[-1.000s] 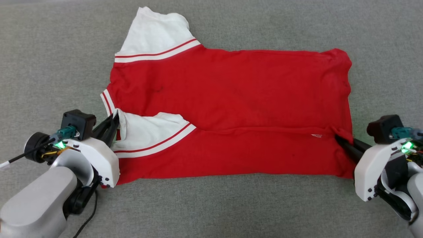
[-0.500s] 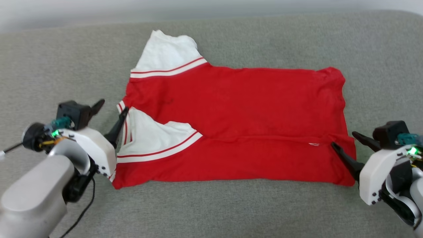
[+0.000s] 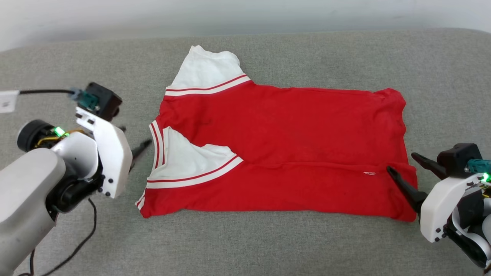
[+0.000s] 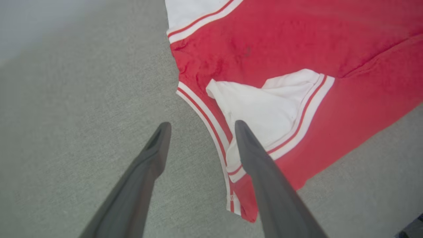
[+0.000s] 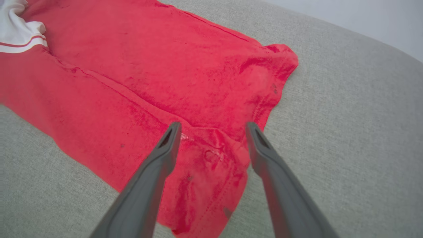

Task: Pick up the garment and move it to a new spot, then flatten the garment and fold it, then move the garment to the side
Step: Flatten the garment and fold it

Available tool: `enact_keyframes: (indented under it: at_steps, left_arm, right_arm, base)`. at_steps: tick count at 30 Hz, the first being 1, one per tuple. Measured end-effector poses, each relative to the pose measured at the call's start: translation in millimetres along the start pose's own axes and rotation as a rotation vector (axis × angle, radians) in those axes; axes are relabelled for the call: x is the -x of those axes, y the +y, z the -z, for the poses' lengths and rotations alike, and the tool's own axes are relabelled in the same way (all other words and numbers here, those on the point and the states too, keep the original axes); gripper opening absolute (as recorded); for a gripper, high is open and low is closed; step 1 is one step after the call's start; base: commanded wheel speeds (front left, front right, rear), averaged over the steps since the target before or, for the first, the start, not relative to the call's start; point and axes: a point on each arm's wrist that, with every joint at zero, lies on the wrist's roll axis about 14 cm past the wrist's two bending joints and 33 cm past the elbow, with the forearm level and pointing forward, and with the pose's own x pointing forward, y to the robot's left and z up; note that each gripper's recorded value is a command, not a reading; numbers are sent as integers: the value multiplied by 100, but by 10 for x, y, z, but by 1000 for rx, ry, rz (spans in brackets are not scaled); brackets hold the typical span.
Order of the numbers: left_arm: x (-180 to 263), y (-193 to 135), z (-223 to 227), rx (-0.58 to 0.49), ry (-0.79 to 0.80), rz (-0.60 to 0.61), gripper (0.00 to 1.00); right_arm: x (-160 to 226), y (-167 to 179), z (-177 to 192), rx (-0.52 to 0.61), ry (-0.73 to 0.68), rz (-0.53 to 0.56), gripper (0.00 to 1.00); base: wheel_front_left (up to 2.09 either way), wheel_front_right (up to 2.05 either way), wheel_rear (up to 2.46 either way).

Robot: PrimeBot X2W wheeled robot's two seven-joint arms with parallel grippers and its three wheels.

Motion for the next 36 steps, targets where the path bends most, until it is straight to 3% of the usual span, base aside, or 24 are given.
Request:
enact_keyframes:
  at_steps: [10,20,21,22,29,32,36]
  left_arm:
    - [-40,-291,803,25,492,133,100]
    - [-211,-374,1187,50,645,170,100]
    - [-220,-381,1185,48,644,176,35]
    - [-227,-389,1178,51,637,181,0]
    - [-179,-426,1077,36,593,205,0]
    - [-103,-417,981,-3,553,210,0]
    - [-37,-436,911,-27,522,221,0]
  right_arm:
    - [-7,64,116,-9,54,-16,100]
    - [-27,61,147,-18,73,-19,100]
    - [-23,40,130,-12,72,-15,100]
    - [-20,19,96,-5,68,-13,100]
    - [63,-201,-233,107,56,13,100]
    - [163,-267,-346,185,145,0,100]
    - [303,-322,-185,224,347,-24,100]
  base:
    - [0,0,0]
    - [0,0,0]
    - [0,0,0]
    - [0,0,0]
    - [0,0,0]
    - [0,0,0]
    - [0,0,0]
